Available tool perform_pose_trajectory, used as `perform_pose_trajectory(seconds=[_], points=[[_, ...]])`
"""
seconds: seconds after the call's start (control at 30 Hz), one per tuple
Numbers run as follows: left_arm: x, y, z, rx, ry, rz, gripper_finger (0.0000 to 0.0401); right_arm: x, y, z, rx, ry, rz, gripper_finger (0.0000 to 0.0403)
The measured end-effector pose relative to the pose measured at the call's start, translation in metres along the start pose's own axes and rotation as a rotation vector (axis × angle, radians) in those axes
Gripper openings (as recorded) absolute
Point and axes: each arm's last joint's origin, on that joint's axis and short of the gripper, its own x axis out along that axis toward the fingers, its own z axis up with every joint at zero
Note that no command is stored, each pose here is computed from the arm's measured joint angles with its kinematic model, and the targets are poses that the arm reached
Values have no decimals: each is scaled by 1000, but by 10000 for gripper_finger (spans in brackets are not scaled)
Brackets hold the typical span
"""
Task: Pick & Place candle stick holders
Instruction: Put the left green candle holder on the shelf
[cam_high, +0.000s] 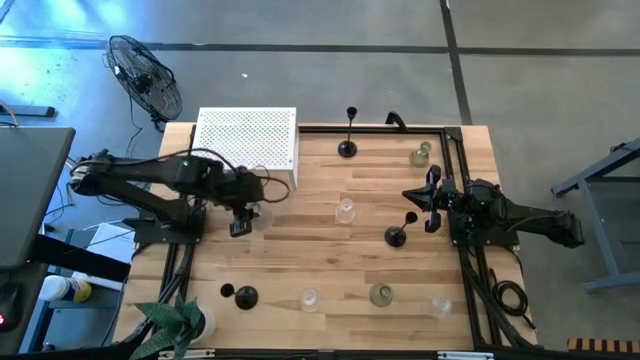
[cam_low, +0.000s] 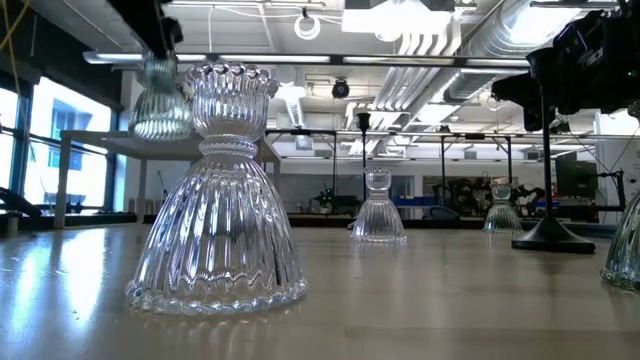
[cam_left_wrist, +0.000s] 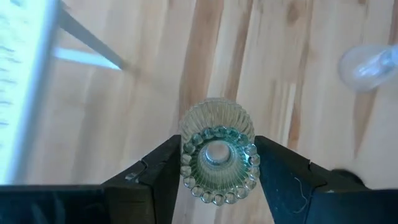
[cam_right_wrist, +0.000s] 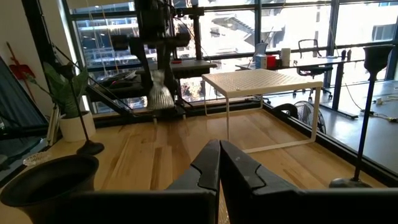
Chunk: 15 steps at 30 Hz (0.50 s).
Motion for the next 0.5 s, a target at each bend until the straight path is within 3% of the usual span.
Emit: perform_pose_trajectory(seconds=[0.33, 0.5], points=[[-73, 11, 16, -34, -133, 163, 182, 0, 0, 0, -8, 0, 0, 0], [-93, 32, 21, -132, -168, 265, 182, 0, 0, 0, -8, -1, 0, 0]])
